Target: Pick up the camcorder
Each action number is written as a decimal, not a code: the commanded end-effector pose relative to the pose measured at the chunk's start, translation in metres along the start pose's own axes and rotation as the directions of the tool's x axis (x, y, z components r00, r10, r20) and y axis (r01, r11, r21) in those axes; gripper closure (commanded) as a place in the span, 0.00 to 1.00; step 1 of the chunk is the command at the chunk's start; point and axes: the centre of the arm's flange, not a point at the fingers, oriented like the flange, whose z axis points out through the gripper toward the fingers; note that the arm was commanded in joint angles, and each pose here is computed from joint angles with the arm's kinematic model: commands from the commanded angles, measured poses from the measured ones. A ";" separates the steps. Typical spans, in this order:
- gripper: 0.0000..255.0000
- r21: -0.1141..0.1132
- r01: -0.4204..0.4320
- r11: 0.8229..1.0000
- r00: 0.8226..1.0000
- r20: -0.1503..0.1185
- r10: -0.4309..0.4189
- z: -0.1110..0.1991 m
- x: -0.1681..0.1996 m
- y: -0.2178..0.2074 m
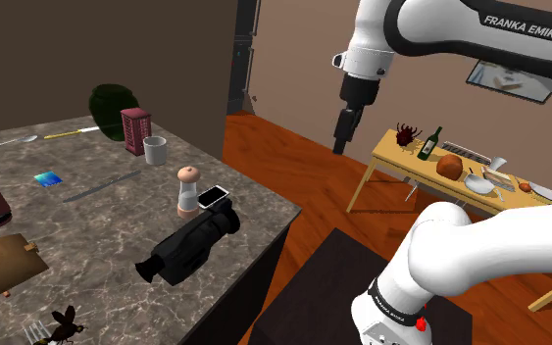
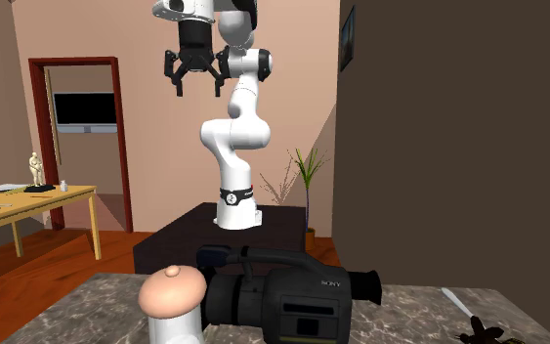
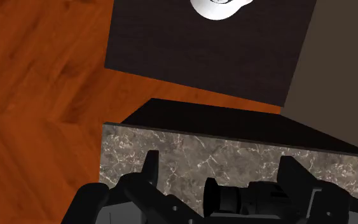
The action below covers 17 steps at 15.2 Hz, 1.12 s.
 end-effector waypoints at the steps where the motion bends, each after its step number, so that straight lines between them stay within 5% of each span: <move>1: 0.00 0.000 0.000 1.000 1.000 0.000 0.000 0.000 0.000 0.000; 5: 0.00 -0.012 0.168 0.986 0.986 -0.003 -0.168 0.027 0.045 -0.002; 9: 0.00 -0.025 0.331 0.943 0.944 -0.005 -0.331 0.054 0.088 -0.011; 13: 0.00 -0.038 0.485 0.874 0.874 -0.004 -0.485 0.080 0.130 -0.027; 17: 0.00 -0.050 0.624 0.780 0.781 -0.001 -0.625 0.107 0.169 -0.050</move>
